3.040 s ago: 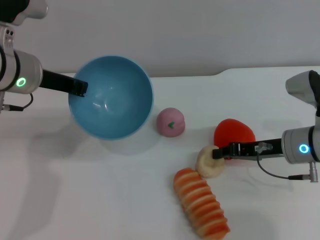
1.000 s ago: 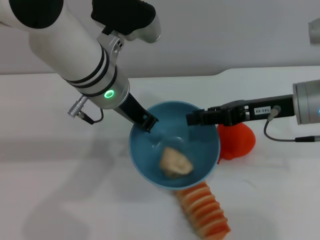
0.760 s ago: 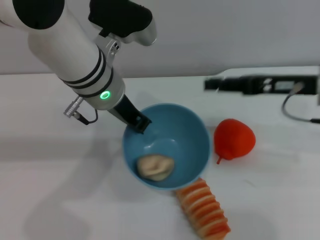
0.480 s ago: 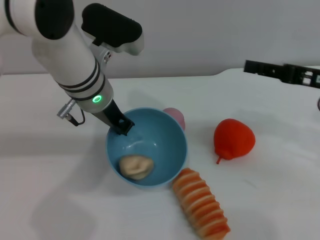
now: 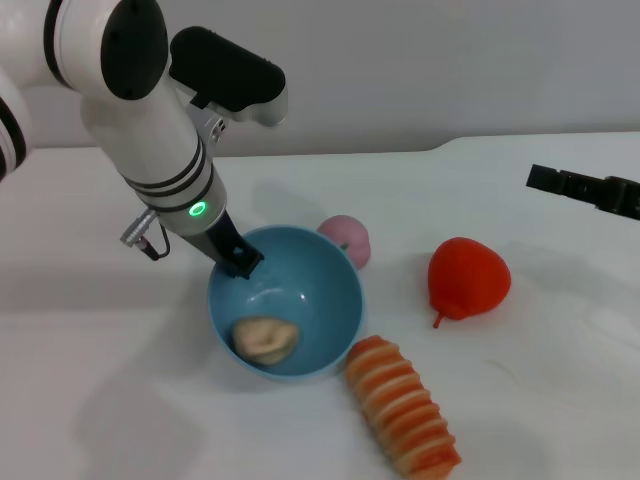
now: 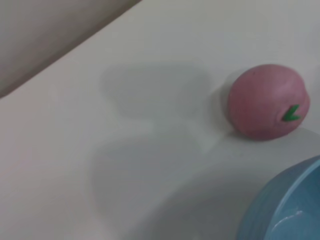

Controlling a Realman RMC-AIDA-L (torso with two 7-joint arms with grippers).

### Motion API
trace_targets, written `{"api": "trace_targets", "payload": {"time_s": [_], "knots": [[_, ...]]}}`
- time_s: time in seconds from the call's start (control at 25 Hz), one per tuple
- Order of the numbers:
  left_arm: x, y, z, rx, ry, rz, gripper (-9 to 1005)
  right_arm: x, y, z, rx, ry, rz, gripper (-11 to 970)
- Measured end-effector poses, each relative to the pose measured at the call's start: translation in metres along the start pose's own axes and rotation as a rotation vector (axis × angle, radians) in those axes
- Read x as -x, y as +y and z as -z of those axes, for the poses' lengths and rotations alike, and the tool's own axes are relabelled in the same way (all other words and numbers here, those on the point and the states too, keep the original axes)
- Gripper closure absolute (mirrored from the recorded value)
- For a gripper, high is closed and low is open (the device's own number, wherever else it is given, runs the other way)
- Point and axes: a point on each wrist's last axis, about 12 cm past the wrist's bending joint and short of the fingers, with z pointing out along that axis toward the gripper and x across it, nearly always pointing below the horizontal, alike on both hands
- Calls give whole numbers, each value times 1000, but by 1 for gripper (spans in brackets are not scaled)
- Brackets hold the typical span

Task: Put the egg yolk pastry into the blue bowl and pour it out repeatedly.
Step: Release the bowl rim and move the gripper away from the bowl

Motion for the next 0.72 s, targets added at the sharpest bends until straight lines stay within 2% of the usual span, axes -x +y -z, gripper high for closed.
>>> {"api": "trace_targets", "payload": {"time_s": [0.72], "knots": [[-11,3,-12,-6,34,35,978,1,-4,2,-25,-19,-19,615]]}}
